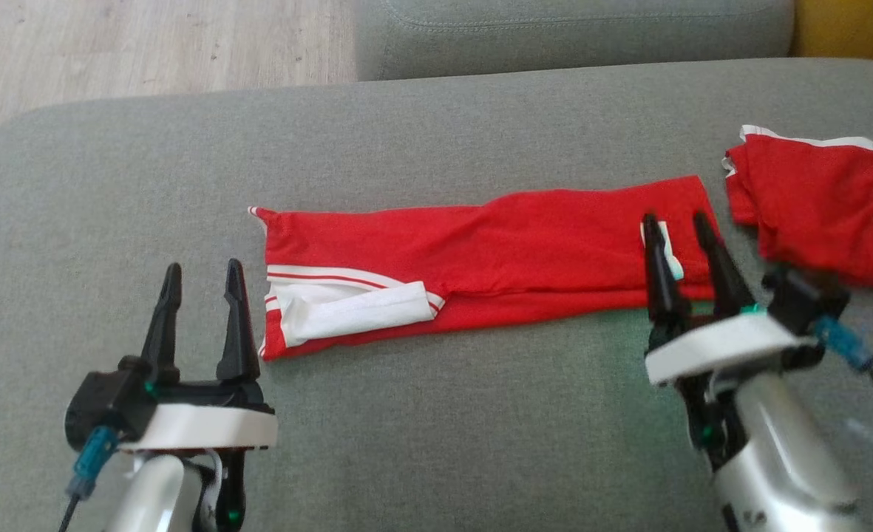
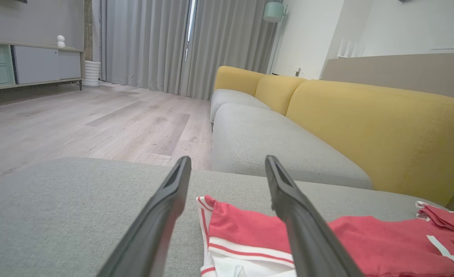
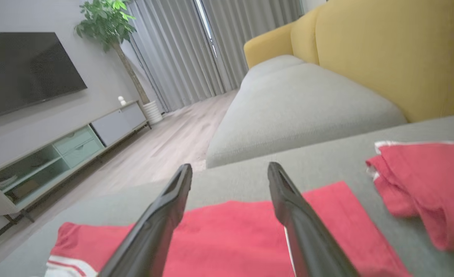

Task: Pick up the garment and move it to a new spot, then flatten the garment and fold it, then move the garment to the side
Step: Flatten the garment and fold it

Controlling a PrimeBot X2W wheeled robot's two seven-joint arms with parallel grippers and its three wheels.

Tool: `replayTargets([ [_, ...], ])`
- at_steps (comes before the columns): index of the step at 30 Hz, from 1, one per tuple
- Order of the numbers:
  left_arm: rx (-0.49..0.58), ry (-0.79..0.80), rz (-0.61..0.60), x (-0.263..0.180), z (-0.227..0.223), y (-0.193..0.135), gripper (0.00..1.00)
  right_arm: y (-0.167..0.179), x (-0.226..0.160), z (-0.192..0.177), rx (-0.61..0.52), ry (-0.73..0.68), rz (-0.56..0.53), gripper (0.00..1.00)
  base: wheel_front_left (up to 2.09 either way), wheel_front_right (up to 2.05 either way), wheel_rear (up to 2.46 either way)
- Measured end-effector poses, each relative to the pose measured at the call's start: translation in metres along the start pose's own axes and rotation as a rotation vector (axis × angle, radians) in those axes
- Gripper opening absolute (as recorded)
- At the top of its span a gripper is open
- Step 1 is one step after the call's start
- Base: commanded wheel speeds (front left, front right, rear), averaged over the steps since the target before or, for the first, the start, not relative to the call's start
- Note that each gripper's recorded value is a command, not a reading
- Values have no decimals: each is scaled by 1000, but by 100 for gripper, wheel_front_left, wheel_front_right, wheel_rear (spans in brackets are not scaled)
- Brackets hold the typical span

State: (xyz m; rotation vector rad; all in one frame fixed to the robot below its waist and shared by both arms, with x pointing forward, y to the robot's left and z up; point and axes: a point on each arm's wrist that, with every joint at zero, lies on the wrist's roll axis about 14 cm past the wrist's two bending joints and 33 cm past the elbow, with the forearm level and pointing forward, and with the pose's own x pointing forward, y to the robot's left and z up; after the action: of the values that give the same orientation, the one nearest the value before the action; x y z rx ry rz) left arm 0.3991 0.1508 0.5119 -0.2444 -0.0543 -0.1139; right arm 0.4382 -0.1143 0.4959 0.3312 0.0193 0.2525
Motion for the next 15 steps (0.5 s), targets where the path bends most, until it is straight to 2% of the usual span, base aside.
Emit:
replayTargets([
  [3,-5,-3,-3,0,-2,-1,100,-4,-11,-16,6,29,-37,100,0,0,0],
  [8,-7,8,-4,3,-10,3,100,-13,-5,-11,-45,11,-53,100,0,0,0],
  [15,-17,55,0,7,-29,6,100,-59,2,-45,-97,202,-181,100,0,0,0],
])
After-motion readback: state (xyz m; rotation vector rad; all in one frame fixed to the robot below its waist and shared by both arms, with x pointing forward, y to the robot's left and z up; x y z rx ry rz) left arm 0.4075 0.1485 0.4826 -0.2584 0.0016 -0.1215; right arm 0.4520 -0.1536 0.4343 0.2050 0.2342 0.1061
